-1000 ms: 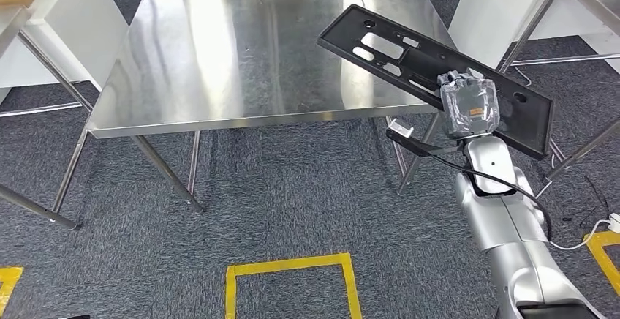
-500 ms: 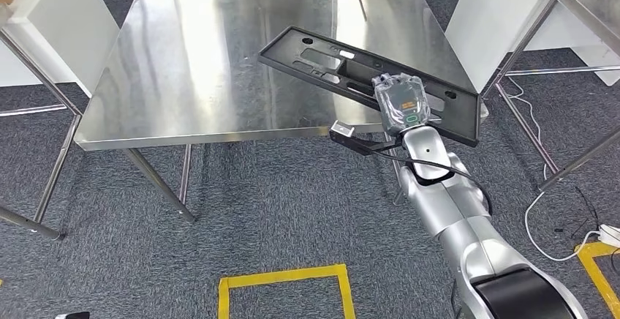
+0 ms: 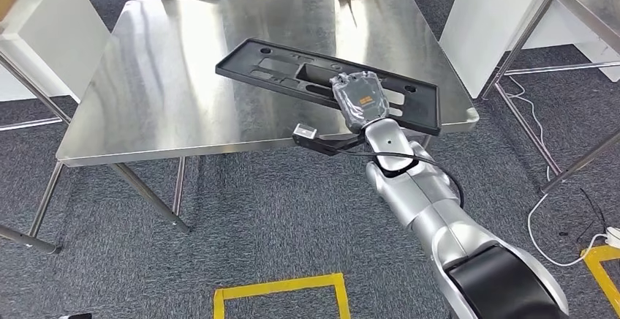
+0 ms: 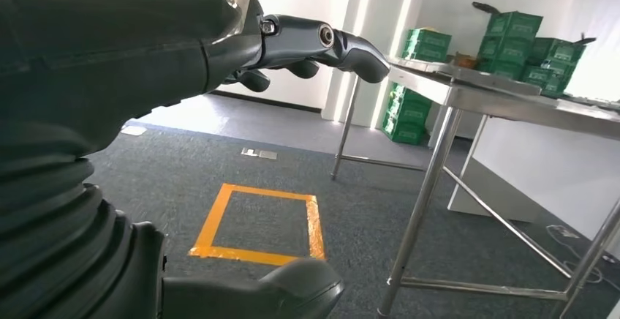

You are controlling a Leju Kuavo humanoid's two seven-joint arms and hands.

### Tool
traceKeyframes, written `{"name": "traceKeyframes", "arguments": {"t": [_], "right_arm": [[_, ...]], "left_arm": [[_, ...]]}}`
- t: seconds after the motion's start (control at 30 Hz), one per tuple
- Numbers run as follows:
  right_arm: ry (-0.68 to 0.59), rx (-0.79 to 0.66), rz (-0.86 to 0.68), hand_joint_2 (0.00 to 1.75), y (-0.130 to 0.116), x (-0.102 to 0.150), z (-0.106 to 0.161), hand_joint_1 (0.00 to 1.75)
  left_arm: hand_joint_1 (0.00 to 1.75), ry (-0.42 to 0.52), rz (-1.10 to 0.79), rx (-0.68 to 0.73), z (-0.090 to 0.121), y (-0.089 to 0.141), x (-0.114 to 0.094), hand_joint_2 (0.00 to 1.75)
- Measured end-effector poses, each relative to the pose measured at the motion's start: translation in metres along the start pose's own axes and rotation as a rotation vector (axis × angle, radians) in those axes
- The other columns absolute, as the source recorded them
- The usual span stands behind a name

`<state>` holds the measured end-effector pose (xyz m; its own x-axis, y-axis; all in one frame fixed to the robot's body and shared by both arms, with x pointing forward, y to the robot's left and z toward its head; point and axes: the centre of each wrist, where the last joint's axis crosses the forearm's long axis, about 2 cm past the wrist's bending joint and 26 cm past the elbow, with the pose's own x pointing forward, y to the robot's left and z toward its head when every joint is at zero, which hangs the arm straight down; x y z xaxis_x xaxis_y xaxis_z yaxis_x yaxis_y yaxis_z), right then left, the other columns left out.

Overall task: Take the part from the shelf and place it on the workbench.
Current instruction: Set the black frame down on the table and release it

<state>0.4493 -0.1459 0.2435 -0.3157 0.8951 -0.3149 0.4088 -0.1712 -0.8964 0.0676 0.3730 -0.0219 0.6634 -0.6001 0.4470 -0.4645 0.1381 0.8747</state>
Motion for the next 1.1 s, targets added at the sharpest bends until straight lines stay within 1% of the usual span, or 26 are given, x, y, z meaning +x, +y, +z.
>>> {"name": "traceKeyframes", "arguments": {"t": [0.13, 0.47, 0.6, 0.97, 1.1], "right_arm": [[-0.016, 0.011, 0.004, 1.75, 0.001, 0.006, 0.0, 1.75], [-0.048, 0.003, 0.03, 1.75, -0.006, 0.009, -0.008, 1.75], [-0.077, 0.021, 0.037, 1.75, -0.004, 0.019, -0.008, 1.75], [-0.108, 0.007, 0.026, 1.75, -0.016, 0.036, -0.016, 1.75], [-0.117, 0.022, 0.023, 1.75, -0.012, 0.041, -0.012, 1.75]], "left_arm": [[0.0, 0.005, -0.003, -0.004, 0.002, 0.0, -0.002, 1.75], [0.0, 0.006, -0.005, -0.011, 0.003, -0.001, -0.001, 1.75], [0.0, 0.008, -0.02, -0.02, 0.004, -0.001, -0.003, 1.75], [0.0, 0.037, -0.038, -0.014, 0.002, 0.0, -0.006, 1.75], [0.0, 0.049, -0.045, -0.015, 0.004, 0.0, -0.009, 1.75]]}}
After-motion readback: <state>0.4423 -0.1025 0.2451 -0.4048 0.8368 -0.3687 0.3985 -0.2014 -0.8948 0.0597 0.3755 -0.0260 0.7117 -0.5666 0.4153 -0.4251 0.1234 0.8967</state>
